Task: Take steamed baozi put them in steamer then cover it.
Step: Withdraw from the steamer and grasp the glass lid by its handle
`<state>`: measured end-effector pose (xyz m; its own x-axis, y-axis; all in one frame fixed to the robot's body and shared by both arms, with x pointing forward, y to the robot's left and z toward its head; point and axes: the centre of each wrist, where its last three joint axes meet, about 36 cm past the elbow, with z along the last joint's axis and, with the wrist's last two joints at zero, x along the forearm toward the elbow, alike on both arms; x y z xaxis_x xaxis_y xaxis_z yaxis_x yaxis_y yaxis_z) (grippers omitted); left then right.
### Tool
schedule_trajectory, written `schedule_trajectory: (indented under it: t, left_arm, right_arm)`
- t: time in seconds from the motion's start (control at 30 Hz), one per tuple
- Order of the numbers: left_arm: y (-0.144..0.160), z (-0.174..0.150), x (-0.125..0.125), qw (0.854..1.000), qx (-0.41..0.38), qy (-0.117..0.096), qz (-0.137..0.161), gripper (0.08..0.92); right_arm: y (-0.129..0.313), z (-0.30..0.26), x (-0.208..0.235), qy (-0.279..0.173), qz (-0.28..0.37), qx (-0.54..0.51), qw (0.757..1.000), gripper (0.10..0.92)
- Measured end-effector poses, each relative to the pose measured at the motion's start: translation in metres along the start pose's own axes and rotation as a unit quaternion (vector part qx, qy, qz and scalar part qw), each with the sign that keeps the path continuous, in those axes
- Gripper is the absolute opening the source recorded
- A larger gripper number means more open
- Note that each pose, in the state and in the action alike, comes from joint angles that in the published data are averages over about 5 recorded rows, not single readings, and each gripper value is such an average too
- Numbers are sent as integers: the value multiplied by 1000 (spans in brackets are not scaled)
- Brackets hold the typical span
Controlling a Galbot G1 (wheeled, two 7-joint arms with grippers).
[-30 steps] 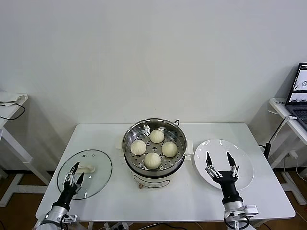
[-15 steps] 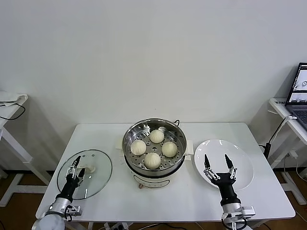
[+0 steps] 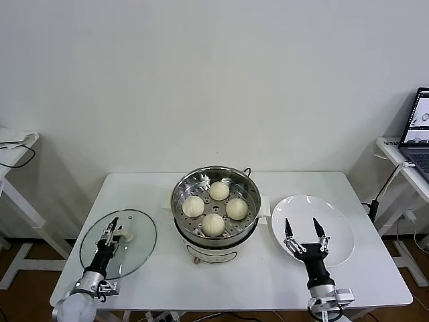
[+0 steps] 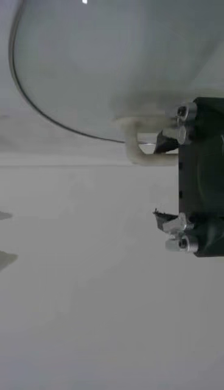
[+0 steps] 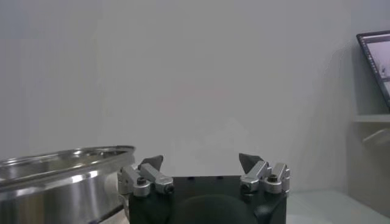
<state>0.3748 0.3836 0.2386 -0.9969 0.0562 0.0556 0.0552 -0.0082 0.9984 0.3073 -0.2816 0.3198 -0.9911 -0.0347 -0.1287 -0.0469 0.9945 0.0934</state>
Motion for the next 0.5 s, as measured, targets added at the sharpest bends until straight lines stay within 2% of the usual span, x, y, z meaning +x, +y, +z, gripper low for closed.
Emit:
schedule_trajectory:
  t: [0.37,0.5]
  left_arm:
    - [-2,2,2,1000,-1,0,4,228]
    - [3,2,4,1000,-3,2,-1,188]
  right_arm:
    - [1,3,-3,-1,0,-1,1000,823]
    - [1,3,-3,-2,-1,-1,1000,823]
